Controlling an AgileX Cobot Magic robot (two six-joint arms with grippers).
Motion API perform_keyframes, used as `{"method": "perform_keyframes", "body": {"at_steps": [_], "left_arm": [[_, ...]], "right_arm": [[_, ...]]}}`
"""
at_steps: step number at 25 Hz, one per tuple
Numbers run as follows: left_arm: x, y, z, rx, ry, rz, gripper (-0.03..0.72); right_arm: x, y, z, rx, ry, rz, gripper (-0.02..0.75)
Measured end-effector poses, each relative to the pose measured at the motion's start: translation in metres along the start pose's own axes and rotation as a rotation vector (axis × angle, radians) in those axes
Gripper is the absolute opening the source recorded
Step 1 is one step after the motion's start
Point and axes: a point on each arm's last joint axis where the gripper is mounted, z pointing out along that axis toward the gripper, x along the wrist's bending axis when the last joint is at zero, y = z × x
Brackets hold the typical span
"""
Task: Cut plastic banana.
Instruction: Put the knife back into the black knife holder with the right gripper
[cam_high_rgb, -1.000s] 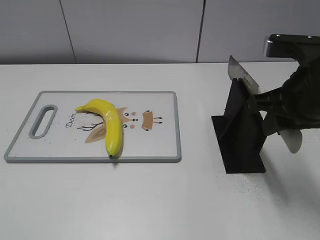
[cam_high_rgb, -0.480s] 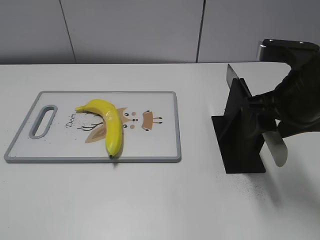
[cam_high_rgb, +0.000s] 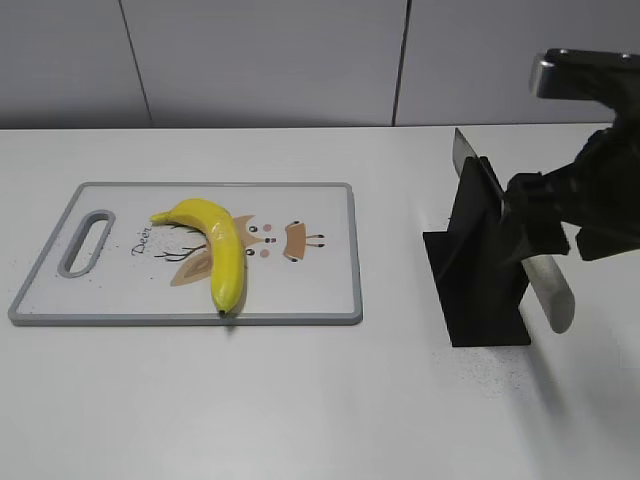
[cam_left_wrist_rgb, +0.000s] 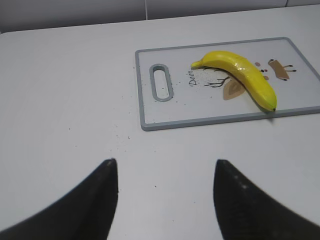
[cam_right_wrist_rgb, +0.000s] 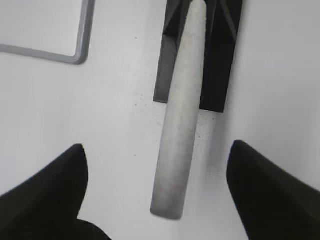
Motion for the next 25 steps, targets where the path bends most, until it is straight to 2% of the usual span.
{"method": "perform_keyframes", "body": {"at_steps": [5,10,16,25], "left_arm": [[0.000,0.000,0.000,0.000,0.000,0.000,0.600],[0.000,0.000,0.000,0.000,0.000,0.000,0.602],[0.000,0.000,0.000,0.000,0.000,0.000,0.602],[0.000,0.000,0.000,0.000,0.000,0.000,0.594]], "right_arm": [[0.002,-0.018,-0.055,-0.106,0.057,-0.119,0.655],[-0.006,-0.054,-0.092,-0.241,0.080,-0.264,0.640],[-0.026,-0.110,-0.100,-0.319,0.066,-0.317,0.595],[-0.047,-0.173,-0.105,-0.431,0.079,-0.354,0.590]]}}
